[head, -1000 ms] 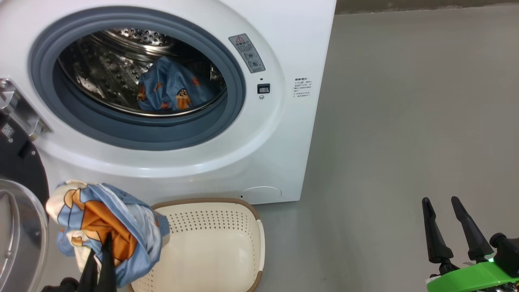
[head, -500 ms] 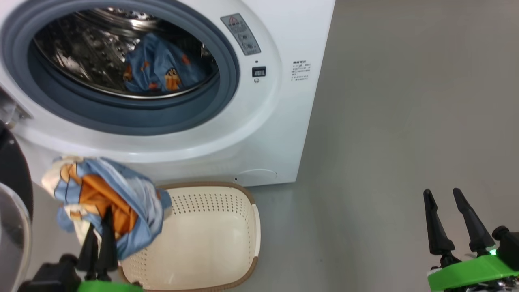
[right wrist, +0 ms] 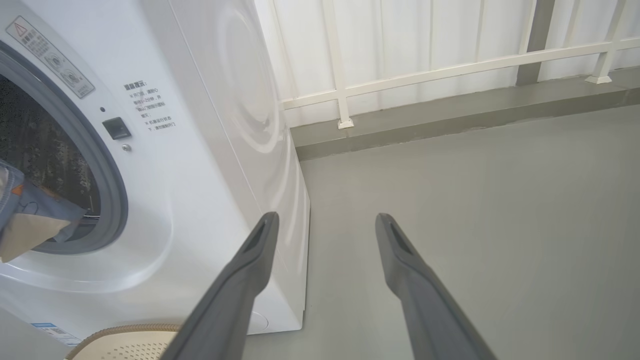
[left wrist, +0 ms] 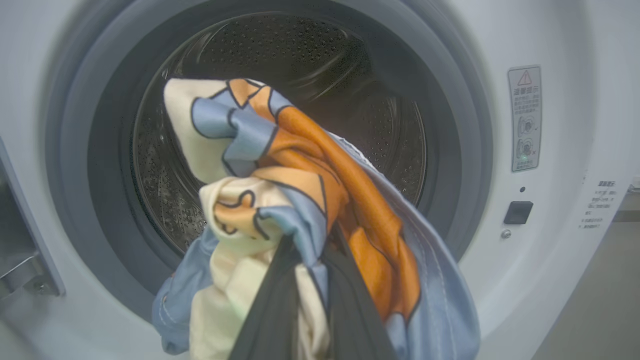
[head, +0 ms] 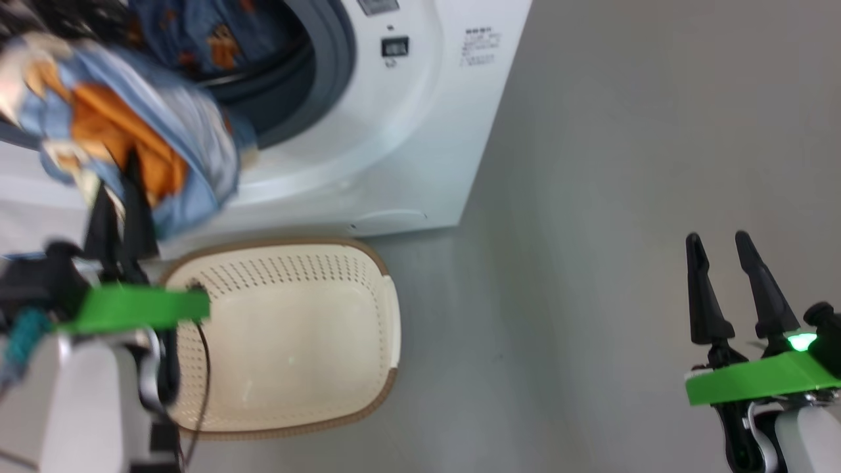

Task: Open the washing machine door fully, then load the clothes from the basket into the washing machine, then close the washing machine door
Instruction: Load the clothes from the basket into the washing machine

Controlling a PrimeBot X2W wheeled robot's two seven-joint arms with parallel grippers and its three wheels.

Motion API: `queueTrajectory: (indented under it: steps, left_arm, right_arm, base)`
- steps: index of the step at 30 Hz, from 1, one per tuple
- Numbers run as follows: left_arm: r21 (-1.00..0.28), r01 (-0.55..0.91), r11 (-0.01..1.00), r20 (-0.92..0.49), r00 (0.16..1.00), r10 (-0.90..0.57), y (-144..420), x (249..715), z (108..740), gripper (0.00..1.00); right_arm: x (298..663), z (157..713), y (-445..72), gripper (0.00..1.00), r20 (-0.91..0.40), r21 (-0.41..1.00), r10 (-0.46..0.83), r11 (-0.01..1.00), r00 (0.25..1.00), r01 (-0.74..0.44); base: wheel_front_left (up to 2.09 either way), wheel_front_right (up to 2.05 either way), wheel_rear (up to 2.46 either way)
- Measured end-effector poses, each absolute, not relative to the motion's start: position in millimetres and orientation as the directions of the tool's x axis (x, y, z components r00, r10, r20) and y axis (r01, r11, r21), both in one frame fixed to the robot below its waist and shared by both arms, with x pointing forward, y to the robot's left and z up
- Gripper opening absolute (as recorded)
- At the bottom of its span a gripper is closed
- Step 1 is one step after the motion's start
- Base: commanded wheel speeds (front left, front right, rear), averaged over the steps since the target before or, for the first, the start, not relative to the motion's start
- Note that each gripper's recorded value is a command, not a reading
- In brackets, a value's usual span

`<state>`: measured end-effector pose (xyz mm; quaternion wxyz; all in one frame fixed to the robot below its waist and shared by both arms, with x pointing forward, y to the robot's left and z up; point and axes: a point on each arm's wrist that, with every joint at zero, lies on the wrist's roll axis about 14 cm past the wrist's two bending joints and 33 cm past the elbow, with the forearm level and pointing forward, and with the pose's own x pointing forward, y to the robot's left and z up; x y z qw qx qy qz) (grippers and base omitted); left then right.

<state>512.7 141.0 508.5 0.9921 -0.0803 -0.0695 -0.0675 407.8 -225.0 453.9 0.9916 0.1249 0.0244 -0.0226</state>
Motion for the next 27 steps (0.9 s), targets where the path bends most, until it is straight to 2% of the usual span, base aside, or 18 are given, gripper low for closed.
queueTrajectory:
  steps: [3, 15, 22, 27]
  left_arm:
    - [-0.178, 0.137, 0.974, 0.143, 0.983, -0.112, 139, 548, 503, 0.0]
    - [-0.196, 0.145, 0.97, 0.055, 0.989, -0.137, 122, 642, 472, 0.0]
    - [-0.174, 0.152, 0.973, 0.029, 0.988, -0.149, 107, 684, 465, 0.0]
    - [-0.121, 0.168, 0.978, 0.064, 0.985, -0.161, 97, 708, 476, 0.0]
  right_arm:
    - [416, 446, -228, 1.0, -0.068, 0.259, -0.058, 0.963, 0.996, 0.074]
    - [421, 428, -250, 1.0, -0.112, 0.248, -0.138, 0.955, 0.984, 0.162]
    - [421, 418, -261, 1.0, -0.137, 0.238, -0.176, 0.949, 0.975, 0.205]
    - [419, 414, -265, 1.0, -0.151, 0.231, -0.196, 0.946, 0.969, 0.228]
  base:
    - [0.0, 0.0, 0.0]
    - [0.0, 0.0, 0.0]
    - [0.0, 0.0, 0.0]
    - [0.0, 0.0, 0.0]
